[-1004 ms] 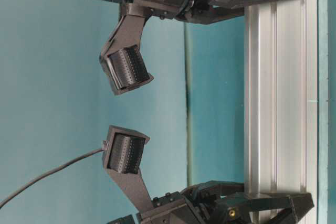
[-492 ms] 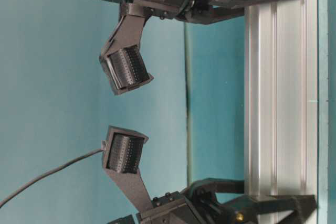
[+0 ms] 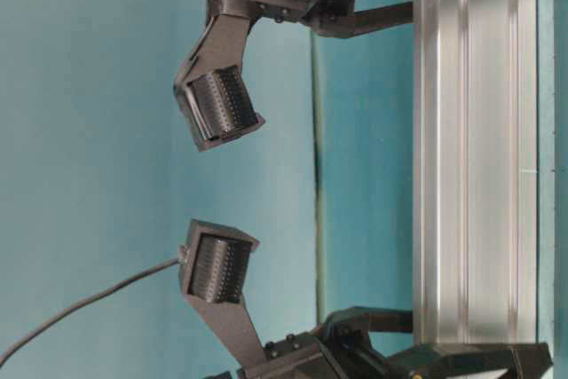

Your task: Lift the metal rail with both hands.

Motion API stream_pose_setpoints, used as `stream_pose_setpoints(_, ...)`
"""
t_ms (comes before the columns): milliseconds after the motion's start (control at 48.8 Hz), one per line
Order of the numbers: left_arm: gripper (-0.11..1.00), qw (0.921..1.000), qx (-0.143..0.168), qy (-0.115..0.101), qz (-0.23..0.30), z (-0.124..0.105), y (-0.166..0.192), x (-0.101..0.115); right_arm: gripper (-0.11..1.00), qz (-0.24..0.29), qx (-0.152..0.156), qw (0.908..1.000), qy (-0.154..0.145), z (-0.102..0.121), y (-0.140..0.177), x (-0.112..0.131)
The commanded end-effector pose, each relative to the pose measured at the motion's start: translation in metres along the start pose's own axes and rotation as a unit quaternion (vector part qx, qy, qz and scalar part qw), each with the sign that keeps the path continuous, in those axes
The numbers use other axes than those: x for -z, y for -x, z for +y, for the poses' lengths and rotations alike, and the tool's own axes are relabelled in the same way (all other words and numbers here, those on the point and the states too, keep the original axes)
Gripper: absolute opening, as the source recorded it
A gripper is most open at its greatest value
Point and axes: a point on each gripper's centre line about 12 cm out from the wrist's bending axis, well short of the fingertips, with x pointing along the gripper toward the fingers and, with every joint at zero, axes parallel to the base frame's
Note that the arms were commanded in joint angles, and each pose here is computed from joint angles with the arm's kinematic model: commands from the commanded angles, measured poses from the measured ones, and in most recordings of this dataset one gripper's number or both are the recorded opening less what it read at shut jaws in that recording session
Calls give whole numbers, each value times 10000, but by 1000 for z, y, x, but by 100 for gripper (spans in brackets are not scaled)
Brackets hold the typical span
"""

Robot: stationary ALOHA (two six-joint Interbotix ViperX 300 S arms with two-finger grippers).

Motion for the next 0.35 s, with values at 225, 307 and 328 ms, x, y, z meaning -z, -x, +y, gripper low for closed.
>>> stream_pose_setpoints(225, 93, 9979, -7, -5, -652, 2, 59, -17, 99, -730, 3, 9973, -96, -4, 49, -7)
stream_pose_setpoints(307, 93, 9964, -3, 6, -843, 2, 76, -18, 99, -1036, 1, 9946, -110, -5, 68, -7)
stream_pose_setpoints(328, 93, 9960, -2, 6, -897, 2, 81, -19, 99, -1120, -1, 9937, -108, -4, 73, -7)
